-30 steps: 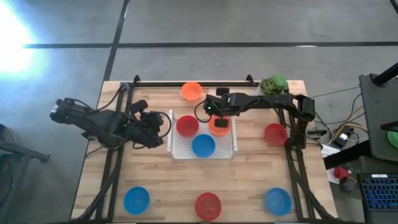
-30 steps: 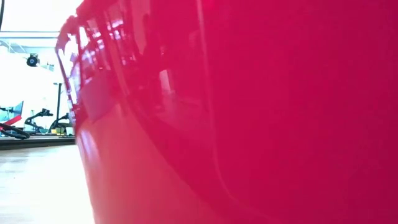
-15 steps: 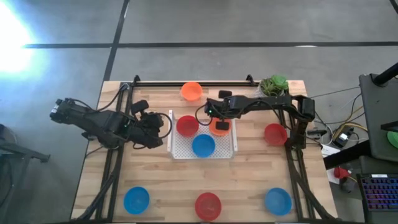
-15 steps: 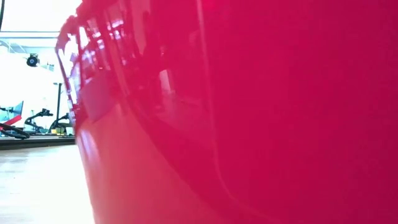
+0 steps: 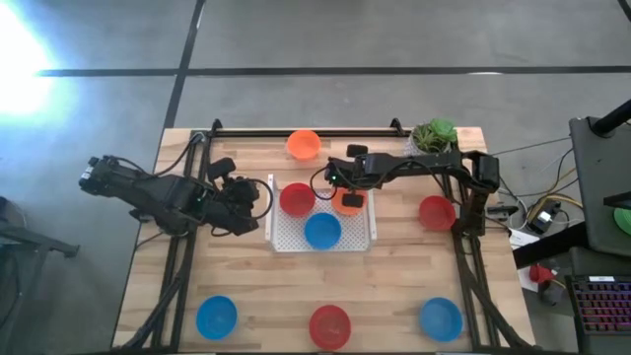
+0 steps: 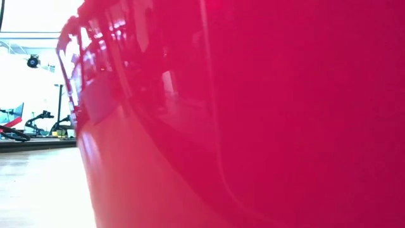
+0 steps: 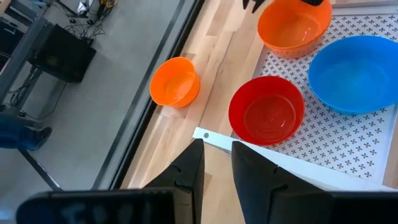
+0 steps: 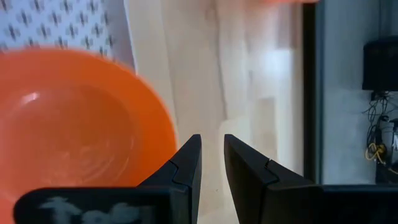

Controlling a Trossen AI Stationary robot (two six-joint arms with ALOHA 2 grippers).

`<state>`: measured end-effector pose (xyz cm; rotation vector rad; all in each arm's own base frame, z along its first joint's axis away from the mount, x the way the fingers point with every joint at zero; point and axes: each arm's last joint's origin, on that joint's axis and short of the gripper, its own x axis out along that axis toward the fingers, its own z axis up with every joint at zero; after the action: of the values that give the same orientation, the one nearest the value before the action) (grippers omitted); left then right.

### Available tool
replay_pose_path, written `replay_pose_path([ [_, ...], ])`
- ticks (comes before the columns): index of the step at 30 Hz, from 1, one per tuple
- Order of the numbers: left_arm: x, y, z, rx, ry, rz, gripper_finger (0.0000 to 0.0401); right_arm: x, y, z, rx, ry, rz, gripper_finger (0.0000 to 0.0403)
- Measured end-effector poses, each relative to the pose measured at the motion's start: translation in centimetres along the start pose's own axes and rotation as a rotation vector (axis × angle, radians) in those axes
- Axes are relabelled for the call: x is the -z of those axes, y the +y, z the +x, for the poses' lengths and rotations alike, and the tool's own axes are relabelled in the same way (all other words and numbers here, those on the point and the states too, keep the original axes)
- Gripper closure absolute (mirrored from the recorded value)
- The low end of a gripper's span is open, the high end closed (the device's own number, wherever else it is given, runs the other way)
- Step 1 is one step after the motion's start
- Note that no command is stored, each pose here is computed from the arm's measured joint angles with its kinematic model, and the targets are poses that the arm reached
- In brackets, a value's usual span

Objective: Pick & Place Mini bowls
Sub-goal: Stack the bottom orange bowl on top of the orange bowl on the shelf, then stack the left blue bowl on top of the blue bowl on the shelf

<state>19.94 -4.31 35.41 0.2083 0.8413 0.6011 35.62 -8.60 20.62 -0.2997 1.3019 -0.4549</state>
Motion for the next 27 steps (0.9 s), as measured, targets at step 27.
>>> replay_pose_path([
  [27,3.2,-1.5,1.4,0.183,0.298,-0.124,0.0323,4.6,0.4,-18.2,-0.066,-0.538,0.006,0.0337],
])
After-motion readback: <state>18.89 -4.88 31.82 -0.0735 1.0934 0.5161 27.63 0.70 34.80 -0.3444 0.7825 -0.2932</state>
